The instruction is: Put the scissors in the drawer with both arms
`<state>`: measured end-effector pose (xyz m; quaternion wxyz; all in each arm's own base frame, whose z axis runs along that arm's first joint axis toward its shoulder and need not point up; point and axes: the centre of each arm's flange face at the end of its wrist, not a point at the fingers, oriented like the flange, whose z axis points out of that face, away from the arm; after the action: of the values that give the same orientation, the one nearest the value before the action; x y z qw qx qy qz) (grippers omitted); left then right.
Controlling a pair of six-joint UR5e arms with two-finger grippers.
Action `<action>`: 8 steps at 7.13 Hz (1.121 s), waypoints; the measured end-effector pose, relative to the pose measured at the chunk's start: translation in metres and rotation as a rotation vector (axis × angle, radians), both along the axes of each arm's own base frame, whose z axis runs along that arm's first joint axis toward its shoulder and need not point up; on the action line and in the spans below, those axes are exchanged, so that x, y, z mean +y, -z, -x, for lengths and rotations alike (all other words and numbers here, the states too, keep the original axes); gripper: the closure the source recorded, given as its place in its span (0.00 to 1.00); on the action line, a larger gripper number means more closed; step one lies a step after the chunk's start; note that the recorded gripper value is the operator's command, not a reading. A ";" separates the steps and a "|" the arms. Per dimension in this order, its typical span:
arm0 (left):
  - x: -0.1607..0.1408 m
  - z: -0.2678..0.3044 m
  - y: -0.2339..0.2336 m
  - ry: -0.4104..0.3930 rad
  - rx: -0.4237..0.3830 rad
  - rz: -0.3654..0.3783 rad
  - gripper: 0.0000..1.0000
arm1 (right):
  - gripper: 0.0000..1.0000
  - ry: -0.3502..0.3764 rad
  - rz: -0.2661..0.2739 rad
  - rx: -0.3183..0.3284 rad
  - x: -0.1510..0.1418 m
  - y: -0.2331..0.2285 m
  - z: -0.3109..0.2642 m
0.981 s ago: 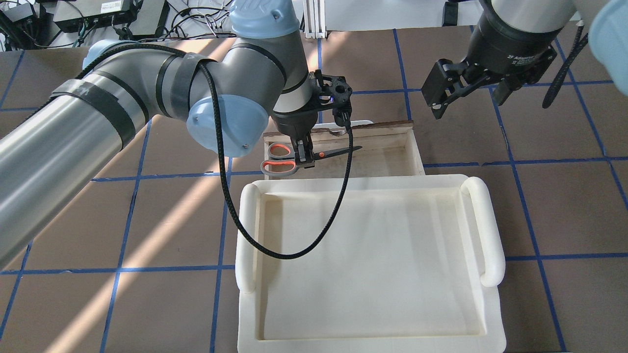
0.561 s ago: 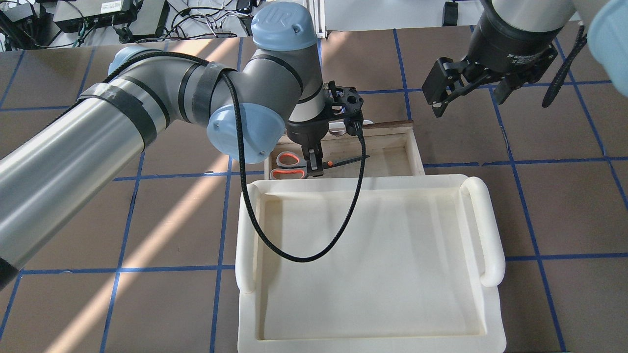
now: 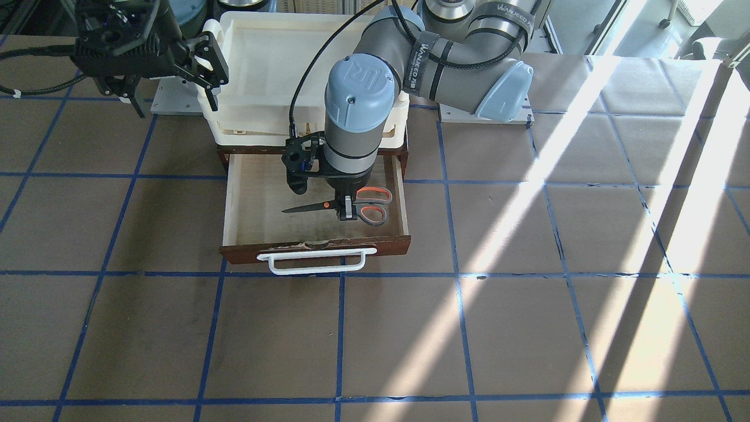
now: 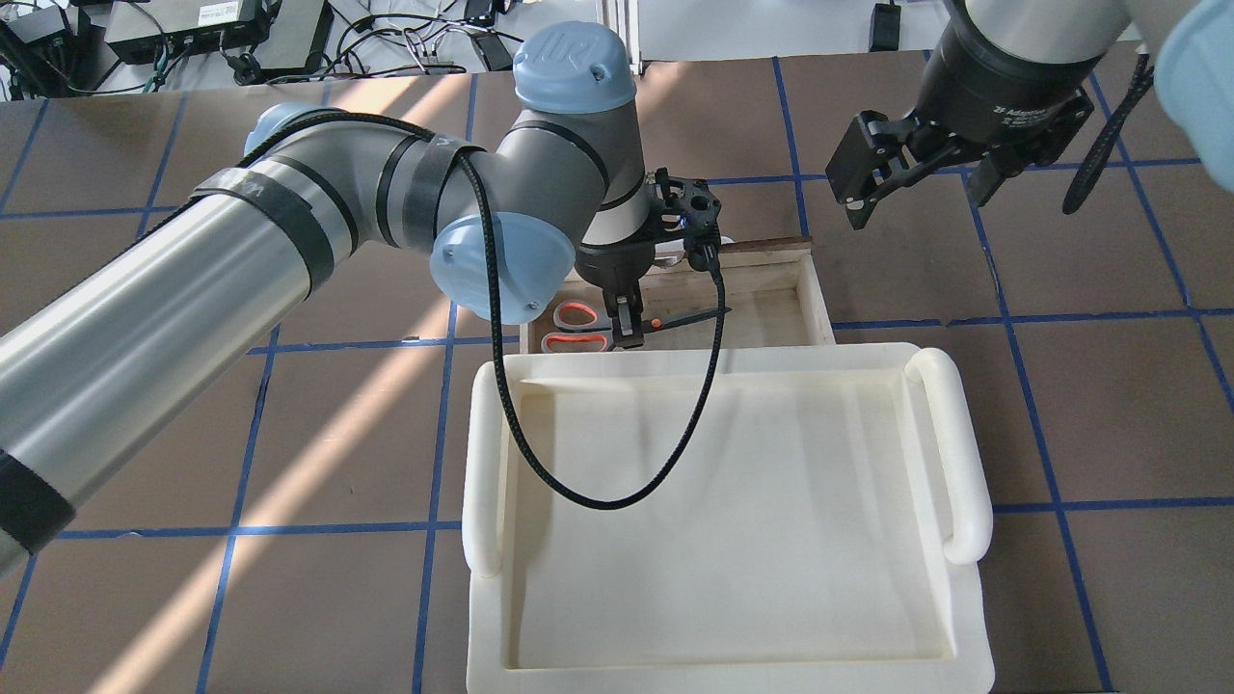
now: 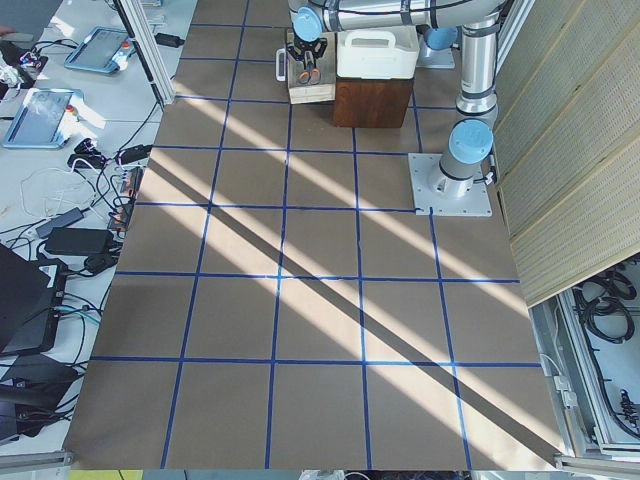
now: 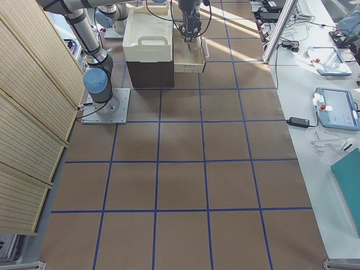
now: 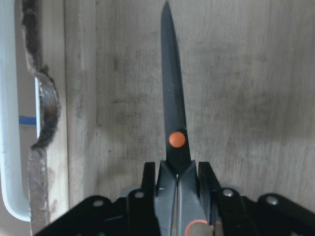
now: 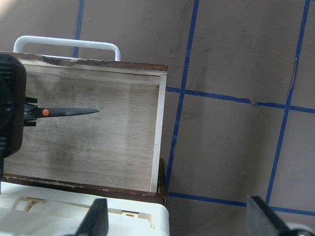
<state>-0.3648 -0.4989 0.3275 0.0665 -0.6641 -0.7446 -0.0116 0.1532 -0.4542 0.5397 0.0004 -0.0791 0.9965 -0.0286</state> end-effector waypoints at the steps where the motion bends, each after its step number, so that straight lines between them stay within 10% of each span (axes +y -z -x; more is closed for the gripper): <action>1: 0.000 0.000 0.000 -0.005 0.000 0.002 0.08 | 0.00 0.005 0.000 -0.001 0.000 0.000 0.000; 8: 0.017 -0.012 -0.066 -0.325 -0.005 0.042 0.00 | 0.00 0.008 0.003 0.000 0.000 0.000 0.000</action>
<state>-0.3525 -0.4820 0.3939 0.0517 -0.5359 -0.8426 0.0132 0.1534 -0.4546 0.5398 0.0002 -0.0751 0.9967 -0.0300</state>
